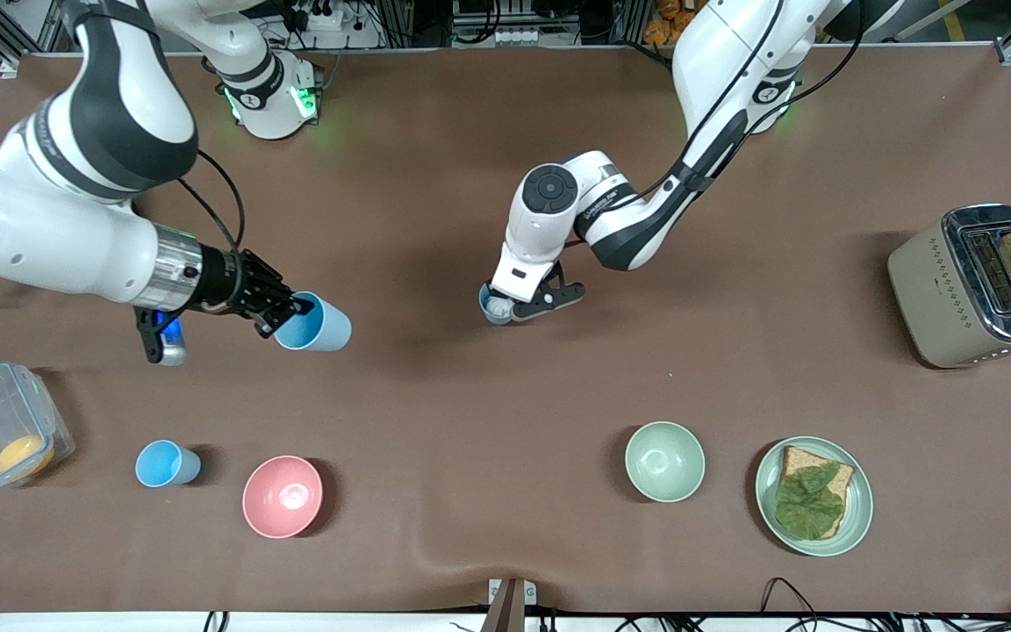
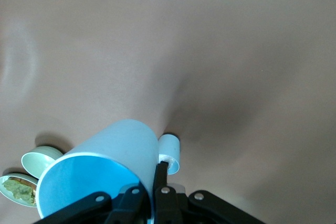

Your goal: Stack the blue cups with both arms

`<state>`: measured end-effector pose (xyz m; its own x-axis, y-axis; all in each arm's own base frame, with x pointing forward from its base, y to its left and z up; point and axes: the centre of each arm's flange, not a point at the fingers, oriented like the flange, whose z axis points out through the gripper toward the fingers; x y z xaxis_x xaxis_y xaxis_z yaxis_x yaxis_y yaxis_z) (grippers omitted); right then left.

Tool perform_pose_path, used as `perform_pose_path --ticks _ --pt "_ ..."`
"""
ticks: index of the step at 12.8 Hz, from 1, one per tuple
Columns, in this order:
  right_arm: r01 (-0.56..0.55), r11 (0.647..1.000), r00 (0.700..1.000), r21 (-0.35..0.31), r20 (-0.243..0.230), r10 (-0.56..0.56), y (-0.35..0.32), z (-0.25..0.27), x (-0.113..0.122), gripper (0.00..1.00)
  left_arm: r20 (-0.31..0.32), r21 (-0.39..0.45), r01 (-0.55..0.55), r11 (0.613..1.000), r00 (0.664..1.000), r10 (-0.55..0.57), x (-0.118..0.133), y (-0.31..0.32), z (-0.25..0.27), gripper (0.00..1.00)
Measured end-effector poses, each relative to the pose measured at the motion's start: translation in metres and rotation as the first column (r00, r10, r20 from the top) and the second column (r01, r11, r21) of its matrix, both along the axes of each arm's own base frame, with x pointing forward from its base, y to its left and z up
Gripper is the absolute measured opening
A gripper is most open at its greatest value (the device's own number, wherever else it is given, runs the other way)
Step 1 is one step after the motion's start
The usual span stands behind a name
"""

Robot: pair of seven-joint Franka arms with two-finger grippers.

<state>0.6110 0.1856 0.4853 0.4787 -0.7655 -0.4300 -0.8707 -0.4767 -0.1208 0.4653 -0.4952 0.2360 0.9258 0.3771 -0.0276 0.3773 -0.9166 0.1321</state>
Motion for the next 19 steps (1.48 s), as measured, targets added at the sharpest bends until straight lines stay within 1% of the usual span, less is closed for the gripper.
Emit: perform_pose_path --ticks 3,4,6,8,10,12,13,14,15,17,19 --pt "0.019 1.0 1.0 -0.002 0.012 -0.019 0.01 -0.008 -0.001 0.04 0.005 0.004 0.004 1.0 1.0 -0.004 -0.001 -0.003 -0.003 0.04" --pt "0.022 1.0 1.0 -0.004 0.01 -0.022 0.015 -0.012 -0.003 0.04 0.006 0.003 0.004 1.0 1.0 -0.004 -0.001 -0.003 -0.003 0.1" --pt "0.022 1.0 1.0 -0.008 0.011 -0.022 0.026 -0.02 -0.007 0.04 0.017 -0.004 -0.004 1.0 1.0 0.004 0.005 -0.003 0.002 0.3" --pt "0.021 1.0 1.0 -0.012 0.008 -0.021 0.03 -0.029 -0.01 0.04 0.051 -0.026 -0.037 0.999 0.998 0.039 0.021 0.002 0.024 0.53" --pt "0.02 1.0 1.0 -0.014 0.005 -0.02 0.032 -0.031 -0.012 0.04 0.096 -0.039 -0.108 0.993 0.989 0.111 0.036 0.012 0.069 0.76" --pt "0.005 1.0 1.0 -0.013 0.021 -0.004 0.046 -0.032 -0.016 0.04 0.154 -0.03 -0.17 0.985 0.973 0.172 0.053 0.037 0.13 0.98" --pt "-0.008 1.0 0.999 -0.014 0.039 0.008 0.061 -0.036 -0.021 0.04 0.186 -0.03 -0.202 0.979 0.961 0.204 0.065 0.058 0.159 1.0" --pt "-0.03 0.999 0.998 -0.024 0.054 0.031 0.078 -0.042 -0.028 0.04 0.217 -0.017 -0.208 0.978 0.954 0.207 0.079 0.085 0.184 1.0" --pt "-0.064 0.997 0.996 -0.045 0.061 0.067 0.096 -0.049 -0.037 0.04 0.24 0.016 -0.182 0.983 0.955 0.173 0.092 0.113 0.203 1.0" --pt "-0.12 0.988 0.991 -0.1 0.051 0.125 0.134 -0.065 -0.057 0.04 0.243 0.068 -0.11 0.992 0.966 0.091 0.111 0.163 0.228 1.0" --pt "-0.125 0.976 0.989 -0.18 0.05 0.136 0.174 -0.088 -0.077 0.04 0.219 0.094 -0.034 0.995 0.976 0.013 0.125 0.212 0.249 1.0"
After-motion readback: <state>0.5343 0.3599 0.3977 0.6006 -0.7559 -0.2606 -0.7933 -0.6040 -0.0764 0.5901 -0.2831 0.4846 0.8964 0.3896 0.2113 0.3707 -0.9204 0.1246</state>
